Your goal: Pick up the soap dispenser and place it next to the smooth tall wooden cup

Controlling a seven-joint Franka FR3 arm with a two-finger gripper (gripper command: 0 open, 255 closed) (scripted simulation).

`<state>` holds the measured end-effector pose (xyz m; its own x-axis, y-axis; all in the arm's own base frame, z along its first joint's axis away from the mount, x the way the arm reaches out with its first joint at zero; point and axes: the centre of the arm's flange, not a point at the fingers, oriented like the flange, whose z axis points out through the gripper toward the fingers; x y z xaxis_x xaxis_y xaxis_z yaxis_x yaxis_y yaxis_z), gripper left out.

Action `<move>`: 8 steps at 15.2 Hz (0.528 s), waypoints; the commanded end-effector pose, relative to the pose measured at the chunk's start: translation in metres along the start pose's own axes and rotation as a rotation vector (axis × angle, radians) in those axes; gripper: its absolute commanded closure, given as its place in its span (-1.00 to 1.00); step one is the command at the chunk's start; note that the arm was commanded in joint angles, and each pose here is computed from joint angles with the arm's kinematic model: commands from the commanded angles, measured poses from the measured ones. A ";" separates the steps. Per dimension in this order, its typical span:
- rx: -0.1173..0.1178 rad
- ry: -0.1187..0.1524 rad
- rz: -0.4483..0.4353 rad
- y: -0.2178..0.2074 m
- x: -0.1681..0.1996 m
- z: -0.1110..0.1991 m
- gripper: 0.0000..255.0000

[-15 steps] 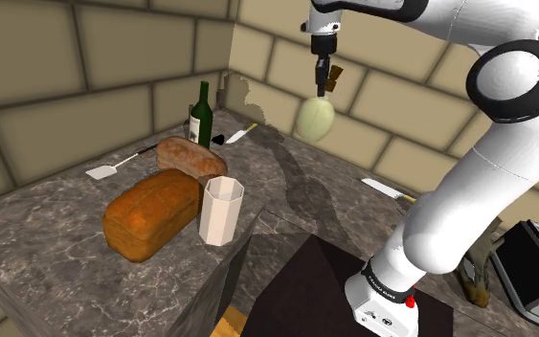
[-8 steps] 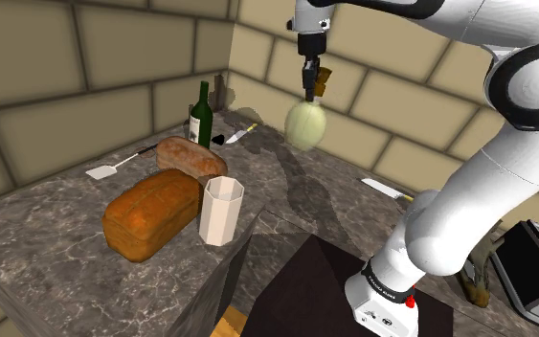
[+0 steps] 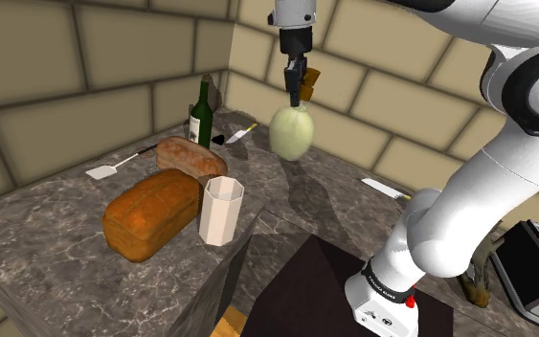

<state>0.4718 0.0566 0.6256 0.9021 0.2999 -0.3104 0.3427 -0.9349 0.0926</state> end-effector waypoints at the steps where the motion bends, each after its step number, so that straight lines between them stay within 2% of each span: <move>1: 0.000 0.000 0.002 -0.027 0.007 -0.005 1.00; 8: 0.000 0.000 0.002 -0.115 0.027 -0.020 1.00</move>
<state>0.4631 0.1608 0.6243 0.9021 0.2998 -0.3104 0.3427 -0.9349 0.0928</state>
